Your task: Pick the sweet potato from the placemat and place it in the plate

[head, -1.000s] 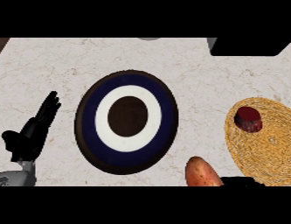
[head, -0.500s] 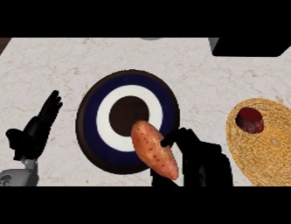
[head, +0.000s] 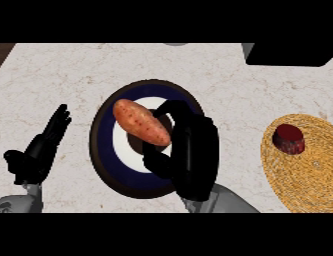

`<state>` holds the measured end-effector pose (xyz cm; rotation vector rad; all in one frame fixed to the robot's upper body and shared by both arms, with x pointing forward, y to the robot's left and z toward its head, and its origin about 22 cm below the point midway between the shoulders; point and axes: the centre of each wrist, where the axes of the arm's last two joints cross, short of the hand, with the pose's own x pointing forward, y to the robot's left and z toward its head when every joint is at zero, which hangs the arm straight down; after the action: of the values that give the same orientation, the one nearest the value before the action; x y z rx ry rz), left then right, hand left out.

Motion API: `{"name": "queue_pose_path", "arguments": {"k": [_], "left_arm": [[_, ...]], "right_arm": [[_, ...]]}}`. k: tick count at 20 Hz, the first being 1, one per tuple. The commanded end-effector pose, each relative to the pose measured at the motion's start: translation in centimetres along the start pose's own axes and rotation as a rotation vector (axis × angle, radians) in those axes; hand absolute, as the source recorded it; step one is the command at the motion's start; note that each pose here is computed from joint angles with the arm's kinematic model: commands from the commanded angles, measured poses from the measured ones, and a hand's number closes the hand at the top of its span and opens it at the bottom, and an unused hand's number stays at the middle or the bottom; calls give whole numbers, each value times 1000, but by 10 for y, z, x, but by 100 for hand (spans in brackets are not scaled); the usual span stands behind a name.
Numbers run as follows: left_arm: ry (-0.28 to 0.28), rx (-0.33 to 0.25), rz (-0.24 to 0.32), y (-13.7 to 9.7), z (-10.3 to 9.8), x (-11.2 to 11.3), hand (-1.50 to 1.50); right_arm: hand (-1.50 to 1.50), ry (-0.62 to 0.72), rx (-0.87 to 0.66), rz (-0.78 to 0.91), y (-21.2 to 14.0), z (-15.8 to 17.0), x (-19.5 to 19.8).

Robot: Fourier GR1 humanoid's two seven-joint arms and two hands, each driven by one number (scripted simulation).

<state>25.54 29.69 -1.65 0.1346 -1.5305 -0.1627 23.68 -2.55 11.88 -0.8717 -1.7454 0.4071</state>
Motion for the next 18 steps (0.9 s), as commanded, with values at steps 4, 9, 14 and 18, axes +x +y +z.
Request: {"name": "queue_pose_path", "arguments": {"k": [4, 9, 14, 18], "left_arm": [[-2, 16, -3, -9, -12, 6, 0], [-2, -27, 3, -18, -12, 8, 0], [2, 11, 12, -2, 0, -8, 0], [10, 31, -10, 7, -4, -6, 0]], "right_arm": [[-150, 186, -8, -89, 31, -29, 3], [-150, 225, -58, -215, 44, -37, -14], [-150, 212, -206, -455, 23, -30, -19], [-150, 248, -273, -615, 12, -13, -29]]}}
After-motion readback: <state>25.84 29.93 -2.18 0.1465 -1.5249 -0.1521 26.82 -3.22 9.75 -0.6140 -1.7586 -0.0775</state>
